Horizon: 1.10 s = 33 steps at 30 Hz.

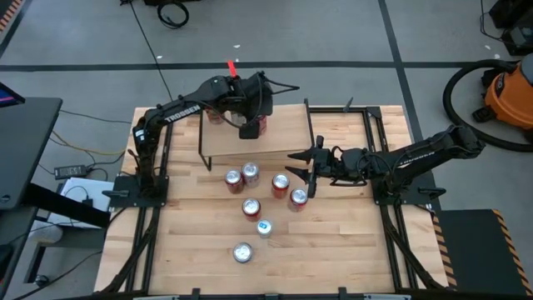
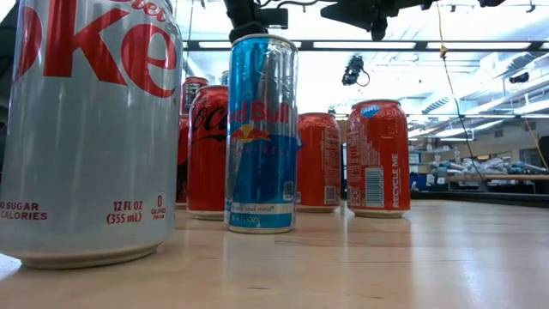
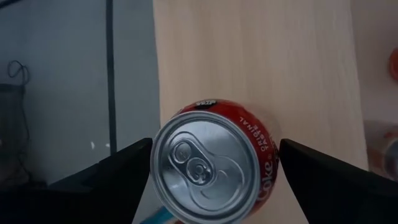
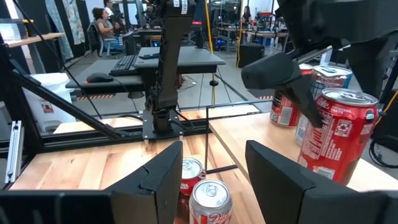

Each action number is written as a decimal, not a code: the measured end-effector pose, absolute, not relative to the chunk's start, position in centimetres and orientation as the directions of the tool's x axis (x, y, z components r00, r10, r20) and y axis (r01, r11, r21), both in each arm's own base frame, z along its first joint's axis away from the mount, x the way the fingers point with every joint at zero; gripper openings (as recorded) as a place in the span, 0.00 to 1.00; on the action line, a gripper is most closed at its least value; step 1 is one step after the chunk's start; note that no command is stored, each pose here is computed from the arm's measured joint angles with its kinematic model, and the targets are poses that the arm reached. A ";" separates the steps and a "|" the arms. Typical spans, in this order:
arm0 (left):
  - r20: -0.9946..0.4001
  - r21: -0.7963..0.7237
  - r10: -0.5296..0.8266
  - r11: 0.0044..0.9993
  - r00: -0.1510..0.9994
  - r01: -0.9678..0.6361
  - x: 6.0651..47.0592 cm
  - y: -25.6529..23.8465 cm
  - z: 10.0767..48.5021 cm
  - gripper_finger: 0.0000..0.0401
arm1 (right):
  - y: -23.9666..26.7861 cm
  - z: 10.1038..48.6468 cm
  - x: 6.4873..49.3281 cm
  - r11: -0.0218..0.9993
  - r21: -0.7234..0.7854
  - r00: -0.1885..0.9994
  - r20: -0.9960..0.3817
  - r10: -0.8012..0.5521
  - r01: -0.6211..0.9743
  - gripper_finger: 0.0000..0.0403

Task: Place canned beverage on shelf
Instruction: Put the red black soda can on the shelf

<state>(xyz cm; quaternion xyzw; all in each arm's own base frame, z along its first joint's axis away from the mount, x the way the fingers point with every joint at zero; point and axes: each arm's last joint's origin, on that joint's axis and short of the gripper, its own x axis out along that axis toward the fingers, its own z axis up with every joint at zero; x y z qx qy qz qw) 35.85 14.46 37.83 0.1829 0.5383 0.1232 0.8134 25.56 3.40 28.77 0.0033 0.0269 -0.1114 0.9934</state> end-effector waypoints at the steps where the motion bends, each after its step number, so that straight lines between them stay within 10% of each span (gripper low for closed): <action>1: -0.826 0.435 0.401 0.900 0.396 -0.003 35.9 14.5 37.9 0.89 | 3.4 28.8 25.6 0.975 0.001 0.974 -0.054 -0.222 0.222 0.46; 33: -0.779 0.480 0.438 0.877 0.450 -0.023 35.5 17.2 38.4 0.89 | 3.4 28.9 25.6 0.976 0.006 0.975 -0.043 -0.217 0.217 0.46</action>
